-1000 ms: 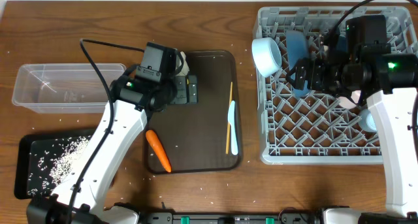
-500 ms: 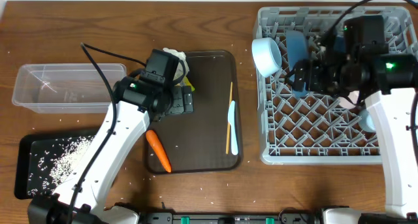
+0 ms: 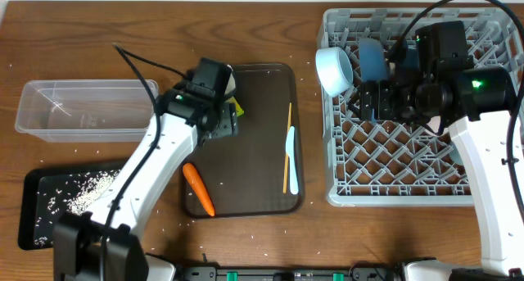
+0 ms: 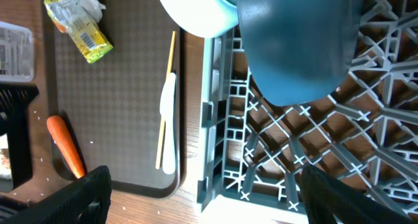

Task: Sort waste into correct bins and load items into the dishwasher rack
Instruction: 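Release the bowl and move the left gripper toward the yellow juice box, then grasp the orange carrot with the left gripper and drop it on the black tray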

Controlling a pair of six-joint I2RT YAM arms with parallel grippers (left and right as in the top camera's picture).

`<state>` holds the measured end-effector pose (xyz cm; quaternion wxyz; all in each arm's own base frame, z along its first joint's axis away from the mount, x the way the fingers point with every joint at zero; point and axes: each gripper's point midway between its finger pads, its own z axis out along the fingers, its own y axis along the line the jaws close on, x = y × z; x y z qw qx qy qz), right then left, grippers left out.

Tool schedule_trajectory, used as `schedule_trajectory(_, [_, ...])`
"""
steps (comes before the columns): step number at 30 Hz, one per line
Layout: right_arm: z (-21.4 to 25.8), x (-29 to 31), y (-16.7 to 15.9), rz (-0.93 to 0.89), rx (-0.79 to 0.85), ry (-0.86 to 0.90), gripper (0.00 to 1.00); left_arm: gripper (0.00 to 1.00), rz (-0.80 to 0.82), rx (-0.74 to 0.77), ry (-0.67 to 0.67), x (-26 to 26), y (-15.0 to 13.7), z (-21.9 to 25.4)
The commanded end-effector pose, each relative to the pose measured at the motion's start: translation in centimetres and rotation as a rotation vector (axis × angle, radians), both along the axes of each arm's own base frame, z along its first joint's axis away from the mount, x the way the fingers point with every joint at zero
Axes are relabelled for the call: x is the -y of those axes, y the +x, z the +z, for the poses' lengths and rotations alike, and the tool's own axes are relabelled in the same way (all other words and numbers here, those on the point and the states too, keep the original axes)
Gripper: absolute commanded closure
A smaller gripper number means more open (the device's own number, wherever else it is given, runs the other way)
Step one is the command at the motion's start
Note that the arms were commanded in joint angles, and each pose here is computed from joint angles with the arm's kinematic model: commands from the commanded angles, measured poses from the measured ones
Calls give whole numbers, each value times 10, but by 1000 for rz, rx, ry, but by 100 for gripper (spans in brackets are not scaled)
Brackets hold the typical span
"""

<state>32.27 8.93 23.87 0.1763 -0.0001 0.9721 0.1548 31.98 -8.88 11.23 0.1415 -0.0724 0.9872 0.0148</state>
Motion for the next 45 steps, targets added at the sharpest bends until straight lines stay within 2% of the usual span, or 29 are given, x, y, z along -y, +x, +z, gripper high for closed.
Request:
schedule_trajectory(1, [6,0,-3,17,26,-18,14,21,151,-105,44,-15,-26,-10])
schedule_trajectory(5, [6,-1,-1,17,31,-16,13,22,336,-201,129,-37,-60,-12])
schedule_trajectory(9, [7,-1,1,17,43,-15,12,30,360,-271,79,-29,-77,-32])
schedule_trajectory(14, [7,-1,1,17,43,-15,11,30,432,-308,90,-36,-98,-65])
schedule_trajectory(18, [7,-1,1,17,41,-15,11,30,449,-277,68,-38,-98,-88])
schedule_trajectory(22, [7,-1,0,17,38,-16,11,30,398,-237,46,-36,-91,-101])
schedule_trajectory(25, [6,-1,-1,17,34,-16,11,39,390,-232,44,-37,-92,-106])
schedule_trajectory(27, [7,-1,-1,17,34,-16,11,49,390,-231,44,-37,-95,-110])
schedule_trajectory(30, [7,-1,-1,17,34,-16,11,52,391,-231,44,-39,-100,-119])
schedule_trajectory(32, [7,-1,-1,17,34,-16,11,58,391,-239,49,-41,-104,-122])
schedule_trajectory(38, [7,-1,-1,17,35,-16,10,91,354,-250,59,-41,-105,-118])
schedule_trajectory(40, [6,-1,-1,17,34,-16,10,94,355,-248,62,-42,-104,-112])
schedule_trajectory(45, [7,-1,0,17,35,-16,9,94,366,-177,25,-41,-95,-78])
